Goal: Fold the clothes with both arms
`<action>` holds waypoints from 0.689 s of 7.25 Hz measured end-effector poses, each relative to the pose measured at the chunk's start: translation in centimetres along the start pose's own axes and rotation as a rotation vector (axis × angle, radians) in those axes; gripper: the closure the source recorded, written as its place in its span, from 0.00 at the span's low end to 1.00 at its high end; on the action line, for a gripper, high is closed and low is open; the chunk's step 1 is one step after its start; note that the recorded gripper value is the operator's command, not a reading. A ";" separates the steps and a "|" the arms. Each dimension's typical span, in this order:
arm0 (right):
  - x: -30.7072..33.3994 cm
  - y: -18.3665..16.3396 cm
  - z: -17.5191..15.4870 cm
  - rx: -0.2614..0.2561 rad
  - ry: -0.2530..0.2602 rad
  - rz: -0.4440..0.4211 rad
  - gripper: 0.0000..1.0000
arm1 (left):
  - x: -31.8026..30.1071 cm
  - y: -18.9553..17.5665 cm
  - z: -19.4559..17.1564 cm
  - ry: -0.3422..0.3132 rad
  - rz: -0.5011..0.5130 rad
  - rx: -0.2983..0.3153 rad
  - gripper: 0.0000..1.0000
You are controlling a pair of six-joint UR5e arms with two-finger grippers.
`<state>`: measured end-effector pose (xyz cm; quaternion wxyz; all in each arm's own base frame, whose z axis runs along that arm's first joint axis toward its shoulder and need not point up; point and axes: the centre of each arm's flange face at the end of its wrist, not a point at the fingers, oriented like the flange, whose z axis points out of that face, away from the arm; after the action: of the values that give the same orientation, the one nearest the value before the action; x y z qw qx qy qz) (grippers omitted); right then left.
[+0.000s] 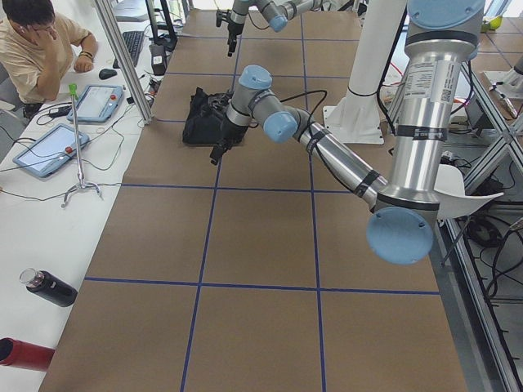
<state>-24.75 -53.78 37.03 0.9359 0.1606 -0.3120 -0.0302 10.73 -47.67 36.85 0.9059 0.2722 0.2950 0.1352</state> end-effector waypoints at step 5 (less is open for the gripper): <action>32.6 18.9 -2.9 -0.227 -0.028 -0.096 0.00 | -20.4 12.5 -0.7 -0.046 -0.040 -0.144 0.00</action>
<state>2.37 -40.18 59.60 0.9411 0.0679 -0.3116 -0.1123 -6.86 -45.43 52.91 0.9321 0.2034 0.2691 0.1319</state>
